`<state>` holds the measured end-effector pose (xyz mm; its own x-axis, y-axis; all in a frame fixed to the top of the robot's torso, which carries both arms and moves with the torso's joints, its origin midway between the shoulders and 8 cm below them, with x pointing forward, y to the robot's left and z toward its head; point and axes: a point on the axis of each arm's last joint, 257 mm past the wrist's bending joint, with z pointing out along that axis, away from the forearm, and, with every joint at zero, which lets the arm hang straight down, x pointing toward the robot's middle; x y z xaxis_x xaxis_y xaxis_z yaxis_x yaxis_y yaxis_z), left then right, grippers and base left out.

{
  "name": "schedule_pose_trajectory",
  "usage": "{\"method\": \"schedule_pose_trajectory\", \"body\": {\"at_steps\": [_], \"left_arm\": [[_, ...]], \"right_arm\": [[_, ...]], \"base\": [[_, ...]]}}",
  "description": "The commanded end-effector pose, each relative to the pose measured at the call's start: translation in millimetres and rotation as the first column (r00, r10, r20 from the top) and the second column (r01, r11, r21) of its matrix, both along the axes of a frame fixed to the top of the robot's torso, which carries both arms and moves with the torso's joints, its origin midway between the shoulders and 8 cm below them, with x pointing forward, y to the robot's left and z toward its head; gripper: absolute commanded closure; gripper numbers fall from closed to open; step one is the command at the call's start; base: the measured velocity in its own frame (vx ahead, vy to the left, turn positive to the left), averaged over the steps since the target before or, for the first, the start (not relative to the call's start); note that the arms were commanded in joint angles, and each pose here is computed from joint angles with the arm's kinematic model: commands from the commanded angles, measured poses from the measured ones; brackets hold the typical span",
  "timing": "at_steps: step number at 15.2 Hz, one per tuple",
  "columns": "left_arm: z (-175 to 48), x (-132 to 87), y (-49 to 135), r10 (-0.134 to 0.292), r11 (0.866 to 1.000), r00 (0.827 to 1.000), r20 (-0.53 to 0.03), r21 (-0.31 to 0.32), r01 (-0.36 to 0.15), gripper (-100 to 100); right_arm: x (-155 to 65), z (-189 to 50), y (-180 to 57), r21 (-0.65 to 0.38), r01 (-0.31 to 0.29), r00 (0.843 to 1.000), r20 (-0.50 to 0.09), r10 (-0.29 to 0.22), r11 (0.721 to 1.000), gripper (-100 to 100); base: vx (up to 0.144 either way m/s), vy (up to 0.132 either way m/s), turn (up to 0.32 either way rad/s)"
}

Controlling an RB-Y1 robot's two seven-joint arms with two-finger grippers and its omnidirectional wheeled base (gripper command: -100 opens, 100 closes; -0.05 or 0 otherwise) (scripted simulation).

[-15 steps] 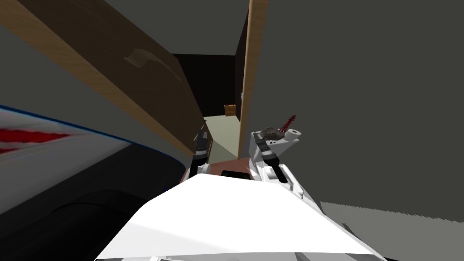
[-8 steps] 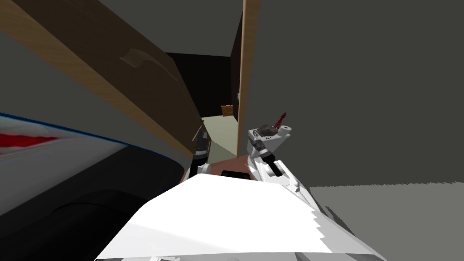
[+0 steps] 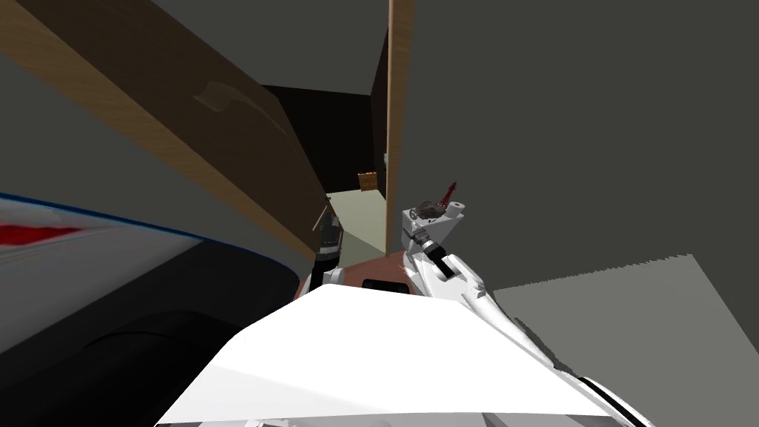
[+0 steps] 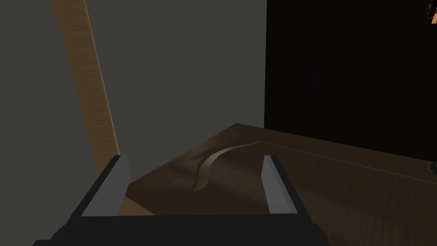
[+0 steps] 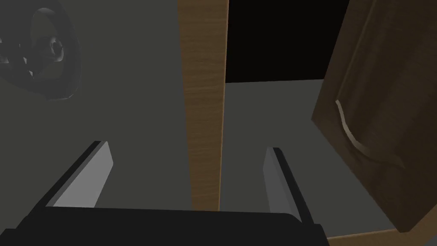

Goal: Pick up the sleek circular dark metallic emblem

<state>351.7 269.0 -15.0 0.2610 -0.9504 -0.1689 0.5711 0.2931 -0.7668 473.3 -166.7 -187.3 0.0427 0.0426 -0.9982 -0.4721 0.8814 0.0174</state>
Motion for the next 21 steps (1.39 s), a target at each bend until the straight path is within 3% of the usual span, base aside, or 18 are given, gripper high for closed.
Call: {"method": "schedule_pose_trajectory", "body": {"at_steps": [1, 2, 4, 7, 10, 11, 16, 17, 21], "left_arm": [[0, 0, 0.0, 0.000, 1.000, 1.000, 0.000, 0.000, 0.000, 0], [0, 0, 0.0, 0.000, 1.000, 1.000, 0.000, 0.000, 0.000, 0], [0, 0, 0.0, 0.000, 1.000, 1.000, 0.000, 0.000, 0.000, 0], [0, 0, 0.0, 0.000, 1.000, 1.000, 0.000, 0.000, 0.000, 0], [0, 0, 0.0, 0.000, 1.000, 1.000, 0.000, 0.000, 0.000, 0], [0, 0, 0.0, 0.000, 1.000, 1.000, 0.000, 0.000, 0.000, 0], [0, 0, 0.0, 0.000, 1.000, 1.000, 0.000, 0.000, 0.000, 0], [0, 0, 0.0, 0.000, 1.000, 1.000, 0.000, 0.000, 0.000, 0], [0, 0, 0.0, 0.000, 1.000, 1.000, 0.000, 0.000, 0.000, 0]], "right_arm": [[11, -16, -7, -0.147, 0.001, 1.000, 0.012, 0.000, 0.989, -100], [12, -17, -8, -0.149, 0.003, 1.000, 0.010, -0.001, 0.989, -100], [24, -30, -17, -0.295, 0.004, 1.000, 0.027, 0.005, 0.955, -100], [32, -35, -24, -0.366, 0.007, 0.999, 0.038, 0.007, 0.931, -100], [52, -44, -44, -0.543, 0.018, 0.997, 0.070, 0.023, 0.839, -100], [52, -43, -43, -0.543, 0.019, 0.997, 0.071, 0.024, 0.839, -100], [82, -41, -76, -0.742, 0.051, 0.991, 0.122, 0.060, 0.668, -100], [82, -41, -76, -0.742, 0.051, 0.991, 0.122, 0.060, 0.668, -100], [97, -34, -96, -0.825, 0.075, 0.986, 0.147, 0.084, 0.561, -100]], "base": [[-0.045, 0.012, -0.091], [-0.040, 0.012, -0.062], [-0.031, 0.012, -0.052], [-0.016, 0.006, -0.033], [-0.001, 0.006, -0.025], [0.008, 0.007, -0.009], [0.027, 0.011, 0.011], [0.040, 0.015, 0.022], [0.041, 0.015, 0.032]]}}
